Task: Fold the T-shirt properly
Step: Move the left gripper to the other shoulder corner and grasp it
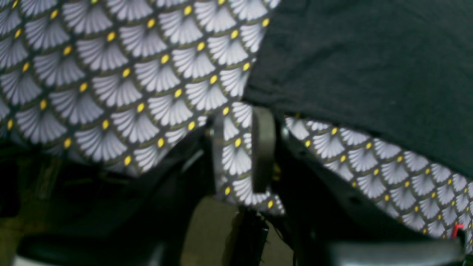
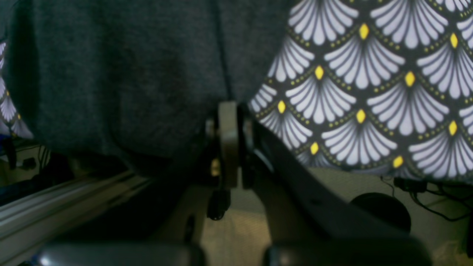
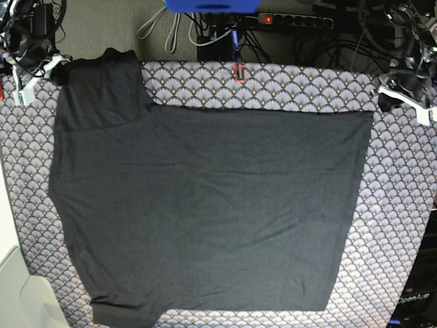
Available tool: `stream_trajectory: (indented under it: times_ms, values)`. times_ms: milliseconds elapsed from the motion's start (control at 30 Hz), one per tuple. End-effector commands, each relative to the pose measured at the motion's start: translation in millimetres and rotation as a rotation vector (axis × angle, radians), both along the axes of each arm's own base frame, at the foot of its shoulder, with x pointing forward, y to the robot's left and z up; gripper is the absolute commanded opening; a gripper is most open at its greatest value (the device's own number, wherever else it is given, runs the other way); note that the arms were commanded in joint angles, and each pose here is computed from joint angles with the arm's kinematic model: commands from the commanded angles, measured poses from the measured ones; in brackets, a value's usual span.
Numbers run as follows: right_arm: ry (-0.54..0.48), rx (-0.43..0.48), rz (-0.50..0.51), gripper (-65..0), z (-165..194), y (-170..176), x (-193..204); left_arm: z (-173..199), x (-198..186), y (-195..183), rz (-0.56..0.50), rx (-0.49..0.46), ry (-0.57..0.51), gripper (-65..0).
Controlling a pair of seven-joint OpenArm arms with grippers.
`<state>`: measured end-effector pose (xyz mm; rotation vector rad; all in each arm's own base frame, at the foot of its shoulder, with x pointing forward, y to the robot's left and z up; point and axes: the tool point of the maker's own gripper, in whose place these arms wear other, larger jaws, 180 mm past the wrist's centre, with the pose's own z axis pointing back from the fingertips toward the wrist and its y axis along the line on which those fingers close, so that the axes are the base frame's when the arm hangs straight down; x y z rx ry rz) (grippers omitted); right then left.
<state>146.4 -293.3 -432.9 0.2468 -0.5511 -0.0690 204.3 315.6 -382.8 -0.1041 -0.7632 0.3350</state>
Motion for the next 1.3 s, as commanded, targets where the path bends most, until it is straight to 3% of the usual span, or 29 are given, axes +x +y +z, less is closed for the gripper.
stream_trajectory:
  times_ms: [0,67,267,433,733,967,1267]
  values:
    - [0.086,-0.04,0.025,-65.0,-8.3,-5.7,-16.7,14.1,8.9,4.2,-0.006,0.018,-0.051,-51.5]
    - [0.086,-0.04,0.025,-65.0,-8.3,-5.7,-16.7,14.4,8.8,4.2,-0.009,0.018,-0.048,-49.8]
    - [0.086,-0.04,0.025,-65.0,-8.3,-5.7,-16.7,14.8,10.1,4.4,-0.007,0.016,-0.052,-34.4]
    - [0.088,-0.04,0.027,-65.0,-8.3,-5.8,-16.8,19.3,20.0,4.2,-0.007,0.014,-0.076,-34.2]
    - [0.09,-0.04,0.028,-65.0,-8.4,-5.8,-17.1,-14.2,35.8,-4.0,0.016,-0.091,-0.038,-34.2]
    - [0.09,-0.04,0.028,-65.0,-8.4,-5.8,-17.1,-11.6,51.7,-14.8,-0.006,-0.092,-0.089,-34.2]
    - [0.09,-0.04,0.028,-65.0,-8.4,-5.8,-17.1,-28.3,45.7,-13.1,0.024,-0.12,-0.069,-34.2]
